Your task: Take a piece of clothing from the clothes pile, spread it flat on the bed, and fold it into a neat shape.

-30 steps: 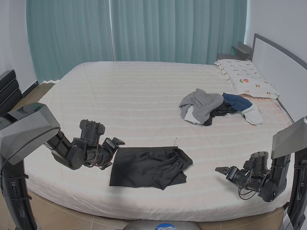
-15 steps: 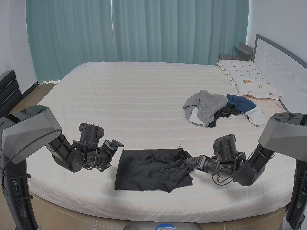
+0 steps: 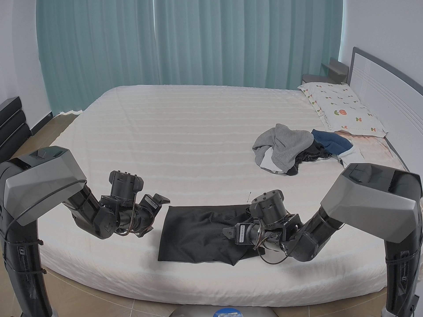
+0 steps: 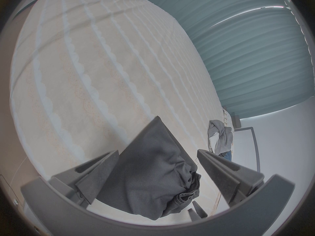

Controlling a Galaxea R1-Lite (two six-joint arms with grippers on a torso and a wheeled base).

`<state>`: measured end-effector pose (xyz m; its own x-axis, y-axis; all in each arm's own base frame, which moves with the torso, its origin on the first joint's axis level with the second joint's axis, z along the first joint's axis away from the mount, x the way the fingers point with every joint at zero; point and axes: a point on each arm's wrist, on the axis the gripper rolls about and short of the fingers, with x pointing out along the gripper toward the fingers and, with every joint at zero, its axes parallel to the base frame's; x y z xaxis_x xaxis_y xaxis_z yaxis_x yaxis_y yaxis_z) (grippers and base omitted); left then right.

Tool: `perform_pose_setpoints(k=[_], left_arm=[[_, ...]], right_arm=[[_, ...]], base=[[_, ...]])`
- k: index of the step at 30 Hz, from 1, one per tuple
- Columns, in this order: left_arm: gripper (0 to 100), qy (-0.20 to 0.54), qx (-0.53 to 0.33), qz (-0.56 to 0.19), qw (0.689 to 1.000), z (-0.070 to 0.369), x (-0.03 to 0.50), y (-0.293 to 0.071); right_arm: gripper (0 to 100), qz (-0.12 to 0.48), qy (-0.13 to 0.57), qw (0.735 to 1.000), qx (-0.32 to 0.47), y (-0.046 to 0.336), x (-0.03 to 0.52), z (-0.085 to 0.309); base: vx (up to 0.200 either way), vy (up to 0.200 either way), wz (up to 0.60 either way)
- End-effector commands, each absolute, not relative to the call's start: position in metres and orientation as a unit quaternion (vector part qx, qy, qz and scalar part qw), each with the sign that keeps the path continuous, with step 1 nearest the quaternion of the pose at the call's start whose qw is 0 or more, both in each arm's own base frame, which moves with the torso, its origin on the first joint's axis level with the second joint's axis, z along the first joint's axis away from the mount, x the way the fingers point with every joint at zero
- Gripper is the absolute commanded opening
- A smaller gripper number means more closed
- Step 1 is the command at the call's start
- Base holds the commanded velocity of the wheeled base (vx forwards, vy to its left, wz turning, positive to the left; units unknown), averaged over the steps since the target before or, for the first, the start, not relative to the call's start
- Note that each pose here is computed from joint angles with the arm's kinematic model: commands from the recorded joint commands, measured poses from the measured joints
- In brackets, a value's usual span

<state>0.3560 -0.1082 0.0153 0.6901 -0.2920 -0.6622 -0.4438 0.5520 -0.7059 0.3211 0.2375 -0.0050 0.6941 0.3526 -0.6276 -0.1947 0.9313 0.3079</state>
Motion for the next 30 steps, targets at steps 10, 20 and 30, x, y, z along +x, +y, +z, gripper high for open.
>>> perform_pose_setpoints(k=[10,20,30], left_arm=[[100,0.393,-0.469,0.048,0.789,0.014,0.356,-0.109],[100,0.395,-0.467,0.048,0.790,0.012,0.356,-0.109],[100,0.396,-0.462,0.047,0.792,0.012,0.356,-0.109]], right_arm=[[100,0.144,0.377,0.915,-0.008,0.248,0.327,-0.033],[100,0.078,0.370,0.925,-0.035,0.216,0.321,-0.010],[100,0.033,0.427,0.903,-0.023,0.155,0.298,-0.013]], base=[[0.000,0.000,0.00],[0.000,0.000,0.00],[0.000,0.000,0.00]])
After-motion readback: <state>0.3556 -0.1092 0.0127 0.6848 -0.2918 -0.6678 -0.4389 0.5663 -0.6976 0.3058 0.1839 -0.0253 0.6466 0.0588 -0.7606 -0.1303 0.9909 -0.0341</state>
